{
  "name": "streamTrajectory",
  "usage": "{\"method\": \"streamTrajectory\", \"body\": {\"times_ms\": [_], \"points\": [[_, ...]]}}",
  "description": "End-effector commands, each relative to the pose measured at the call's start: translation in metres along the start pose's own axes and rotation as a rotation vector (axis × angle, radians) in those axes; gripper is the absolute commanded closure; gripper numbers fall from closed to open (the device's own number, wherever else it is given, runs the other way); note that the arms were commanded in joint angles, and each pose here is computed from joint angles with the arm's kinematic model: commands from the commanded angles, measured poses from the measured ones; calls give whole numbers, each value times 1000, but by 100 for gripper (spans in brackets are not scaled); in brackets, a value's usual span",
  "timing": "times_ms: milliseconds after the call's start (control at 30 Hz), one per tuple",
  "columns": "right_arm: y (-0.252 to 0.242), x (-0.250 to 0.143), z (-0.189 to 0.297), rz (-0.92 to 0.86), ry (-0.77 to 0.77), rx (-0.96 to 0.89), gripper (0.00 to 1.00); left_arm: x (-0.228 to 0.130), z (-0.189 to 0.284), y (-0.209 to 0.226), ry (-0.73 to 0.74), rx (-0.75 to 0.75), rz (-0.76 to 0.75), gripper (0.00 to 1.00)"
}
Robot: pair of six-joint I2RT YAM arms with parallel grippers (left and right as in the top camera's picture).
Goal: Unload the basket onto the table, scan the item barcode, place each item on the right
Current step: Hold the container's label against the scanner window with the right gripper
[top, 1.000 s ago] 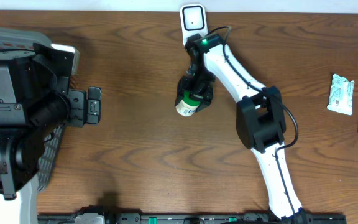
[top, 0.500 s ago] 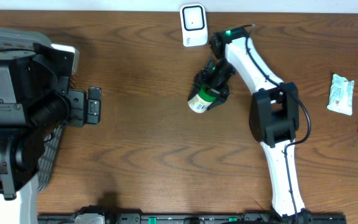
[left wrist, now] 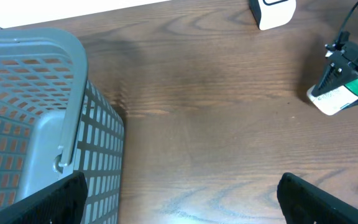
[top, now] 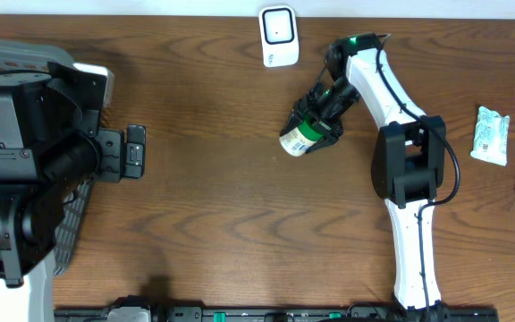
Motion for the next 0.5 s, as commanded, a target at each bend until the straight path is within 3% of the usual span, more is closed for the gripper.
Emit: {"method": "streamTrajectory", "body": {"times_ms": [0, 467], "points": [[14, -8, -3, 17, 73, 97, 48, -1, 1, 3, 4, 15, 19, 2], [22, -15, -2, 13, 110, 149, 48, -1, 1, 3, 4, 15, 19, 2]]}}
Point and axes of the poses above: each gripper's point midway between its finger pads, its own z axis back along the fingers, its own y axis along the line the jaws close on, x = y × z, the point moved 1 cm from there along z, back along the fingers, and after that the axes turned 12 degrees about -z, right-handed, at the moved point
